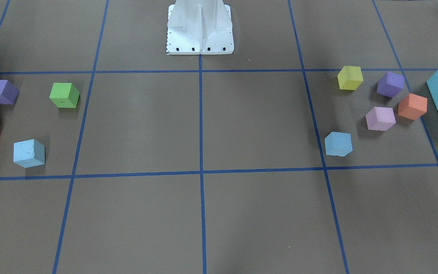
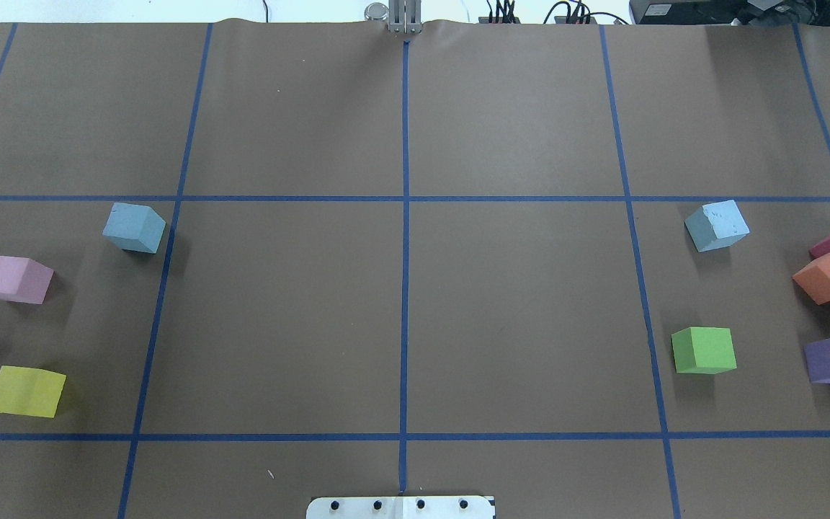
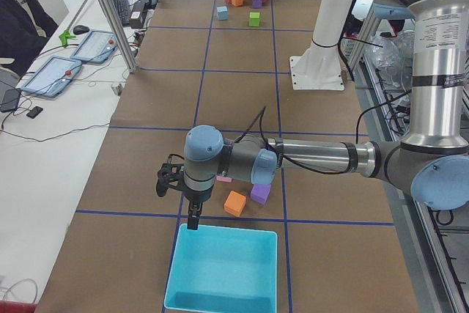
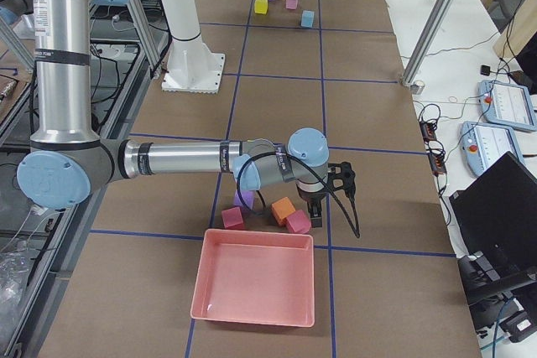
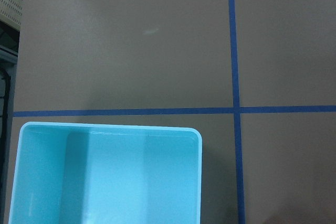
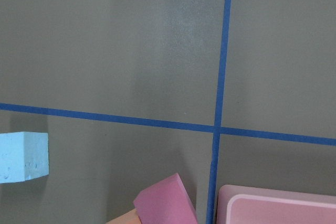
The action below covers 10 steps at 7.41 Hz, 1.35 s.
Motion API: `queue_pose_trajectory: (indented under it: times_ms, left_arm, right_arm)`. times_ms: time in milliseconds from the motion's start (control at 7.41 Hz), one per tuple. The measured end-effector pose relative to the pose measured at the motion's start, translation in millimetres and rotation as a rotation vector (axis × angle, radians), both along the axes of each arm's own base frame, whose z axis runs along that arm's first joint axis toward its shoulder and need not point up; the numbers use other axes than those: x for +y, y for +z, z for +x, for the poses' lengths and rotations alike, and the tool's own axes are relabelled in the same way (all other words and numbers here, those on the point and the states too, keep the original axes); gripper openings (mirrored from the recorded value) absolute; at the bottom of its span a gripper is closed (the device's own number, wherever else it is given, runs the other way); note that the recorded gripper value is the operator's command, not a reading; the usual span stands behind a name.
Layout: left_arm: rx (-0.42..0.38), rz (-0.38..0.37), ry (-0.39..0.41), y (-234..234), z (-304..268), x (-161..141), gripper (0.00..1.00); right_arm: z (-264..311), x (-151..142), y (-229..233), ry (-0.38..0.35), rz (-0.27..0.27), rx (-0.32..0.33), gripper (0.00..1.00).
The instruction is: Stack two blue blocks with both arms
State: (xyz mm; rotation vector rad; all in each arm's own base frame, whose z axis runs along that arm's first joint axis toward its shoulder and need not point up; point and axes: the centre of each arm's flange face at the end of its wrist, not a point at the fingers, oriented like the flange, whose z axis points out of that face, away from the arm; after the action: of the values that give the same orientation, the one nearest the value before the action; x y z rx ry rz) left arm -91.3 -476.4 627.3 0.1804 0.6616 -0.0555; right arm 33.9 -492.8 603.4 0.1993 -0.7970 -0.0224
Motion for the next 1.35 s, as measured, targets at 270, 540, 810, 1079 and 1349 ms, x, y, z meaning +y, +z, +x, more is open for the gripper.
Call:
queue_pose_trajectory:
  times_ms: [270, 540, 810, 1079, 1349]
  left_arm:
    - [0.000, -0.001, 0.001, 0, 0, 0, 0.99]
    - [0.000, 0.000, 0.001, 0, 0, 0, 0.99]
    - [0.000, 0.000, 0.000, 0, 0, 0, 0.99]
    - [0.001, -0.001, -0.002, -1, 0, 0, 0.99]
    - [0.003, -0.001, -0.006, -2, 0, -1, 0.99]
  right_arm:
    - [0, 0, 2, 0.001, -0.005, 0.000, 1.00]
    - [-6, -8, -7, -0.006, 0.025, -0.002, 1.00]
    - [-25, -26, -28, -0.015, 0.055, -0.015, 1.00]
    - [-67, -38, -41, -0.036, 0.032, -0.037, 1.00]
    - [-114, -49, -63, -0.050, 0.023, -0.059, 1.00]
